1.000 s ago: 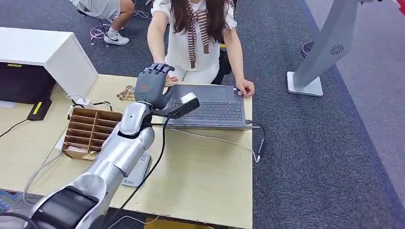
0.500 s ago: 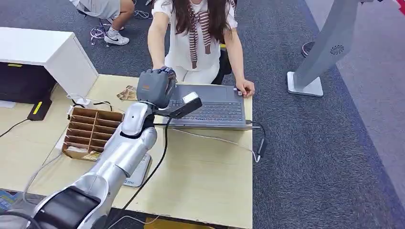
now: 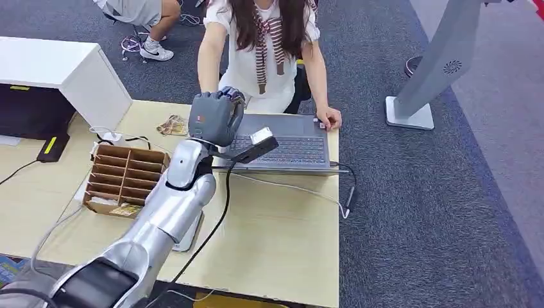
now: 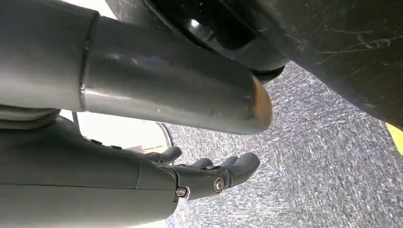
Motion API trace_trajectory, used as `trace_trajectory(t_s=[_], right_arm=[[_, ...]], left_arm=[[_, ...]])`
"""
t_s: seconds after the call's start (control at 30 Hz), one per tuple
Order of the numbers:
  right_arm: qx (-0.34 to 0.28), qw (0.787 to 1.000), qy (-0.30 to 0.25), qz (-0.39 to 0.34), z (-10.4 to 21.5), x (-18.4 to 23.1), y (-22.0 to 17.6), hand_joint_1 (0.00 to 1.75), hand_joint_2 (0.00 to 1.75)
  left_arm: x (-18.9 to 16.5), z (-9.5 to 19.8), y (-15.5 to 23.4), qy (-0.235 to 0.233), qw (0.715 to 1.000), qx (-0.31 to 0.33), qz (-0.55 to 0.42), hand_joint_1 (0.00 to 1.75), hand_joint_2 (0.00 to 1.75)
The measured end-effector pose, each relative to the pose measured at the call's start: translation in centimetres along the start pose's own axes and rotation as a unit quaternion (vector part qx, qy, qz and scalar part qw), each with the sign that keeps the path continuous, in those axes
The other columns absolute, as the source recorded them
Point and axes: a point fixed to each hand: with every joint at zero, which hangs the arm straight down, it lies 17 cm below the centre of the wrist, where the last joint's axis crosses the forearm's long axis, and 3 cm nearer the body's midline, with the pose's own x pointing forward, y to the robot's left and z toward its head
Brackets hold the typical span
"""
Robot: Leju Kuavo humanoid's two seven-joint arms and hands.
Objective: Pass the card to the sensor for recognition and then transmit it.
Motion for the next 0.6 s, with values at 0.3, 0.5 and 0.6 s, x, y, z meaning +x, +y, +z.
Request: trace_trajectory(t_s=[0.3, 0.5, 0.6], right_arm=[[-0.012, 1.0, 0.006, -0.012, 0.0, -0.3, 0.0, 0.0, 0.0], [-0.017, 1.0, 0.009, -0.024, 0.0, -0.5, 0.3, 0.0, 0.0], [-0.02, 0.999, 0.009, -0.025, 0.0, -0.6, 0.2, 0.0, 0.0]], left_arm=[[3.4, 4.6, 8.9, -0.055, 0.986, 0.153, 0.044, 1.75, 1.75], [5.0, 9.7, 12.2, -0.098, 0.976, 0.189, 0.046, 1.75, 1.75], [5.5, 11.5, 12.8, -0.109, 0.974, 0.192, 0.043, 1.75, 1.75]])
